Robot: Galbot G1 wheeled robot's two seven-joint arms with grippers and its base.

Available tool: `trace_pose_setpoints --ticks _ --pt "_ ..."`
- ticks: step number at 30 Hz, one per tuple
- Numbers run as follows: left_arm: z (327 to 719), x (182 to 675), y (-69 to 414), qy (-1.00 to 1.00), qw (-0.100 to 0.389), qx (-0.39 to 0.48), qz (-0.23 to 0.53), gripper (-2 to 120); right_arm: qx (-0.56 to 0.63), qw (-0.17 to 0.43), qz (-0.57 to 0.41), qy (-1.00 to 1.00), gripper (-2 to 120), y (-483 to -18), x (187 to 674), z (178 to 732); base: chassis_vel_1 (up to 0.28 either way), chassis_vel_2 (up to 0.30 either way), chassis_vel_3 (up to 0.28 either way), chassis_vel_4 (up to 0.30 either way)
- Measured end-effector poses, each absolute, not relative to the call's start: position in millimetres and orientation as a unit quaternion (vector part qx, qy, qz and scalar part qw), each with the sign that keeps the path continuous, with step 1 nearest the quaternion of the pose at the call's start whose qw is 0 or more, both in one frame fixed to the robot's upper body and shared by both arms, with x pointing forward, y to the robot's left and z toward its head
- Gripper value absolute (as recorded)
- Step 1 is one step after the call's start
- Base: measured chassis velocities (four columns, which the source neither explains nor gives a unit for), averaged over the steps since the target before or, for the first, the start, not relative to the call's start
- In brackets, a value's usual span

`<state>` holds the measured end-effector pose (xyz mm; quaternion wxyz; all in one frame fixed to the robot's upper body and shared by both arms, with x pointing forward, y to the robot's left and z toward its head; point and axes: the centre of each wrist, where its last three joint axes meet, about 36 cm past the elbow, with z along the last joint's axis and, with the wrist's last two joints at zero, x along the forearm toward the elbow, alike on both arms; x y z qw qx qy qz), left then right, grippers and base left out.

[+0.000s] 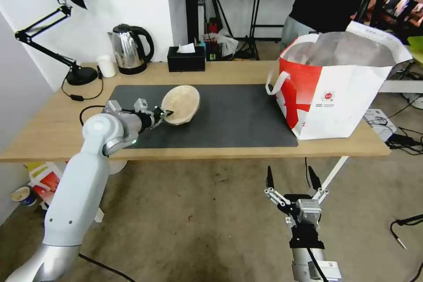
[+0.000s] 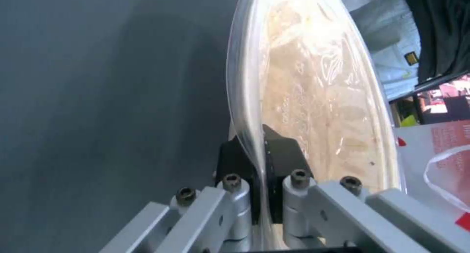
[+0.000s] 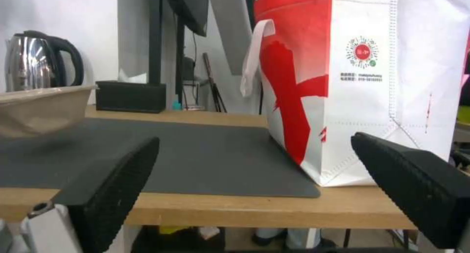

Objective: Pick up the trash from the table and place it into the takeout bag.

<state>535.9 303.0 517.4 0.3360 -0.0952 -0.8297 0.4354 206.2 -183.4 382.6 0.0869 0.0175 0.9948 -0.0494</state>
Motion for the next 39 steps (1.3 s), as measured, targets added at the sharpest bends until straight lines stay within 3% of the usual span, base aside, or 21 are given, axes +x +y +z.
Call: trace_pose_setpoints --ticks 8,24,39 --pt "538.3 516.0 303.9 -0.841 0.308 -0.120 0.428 0 0.018 0.087 -0.049 0.995 100 -183.4 206.2 382.6 0.000 0.000 0.000 0.000" --pt "627.3 469.1 335.1 -0.863 0.172 -0.235 0.412 0 0.018 0.087 -0.049 0.995 100 -183.4 206.2 382.6 0.000 0.000 0.000 0.000" --pt "636.6 479.7 344.7 -0.867 0.089 -0.300 0.388 0 0.018 0.087 -0.049 0.995 100 -183.4 206.2 382.6 0.000 0.000 0.000 0.000"
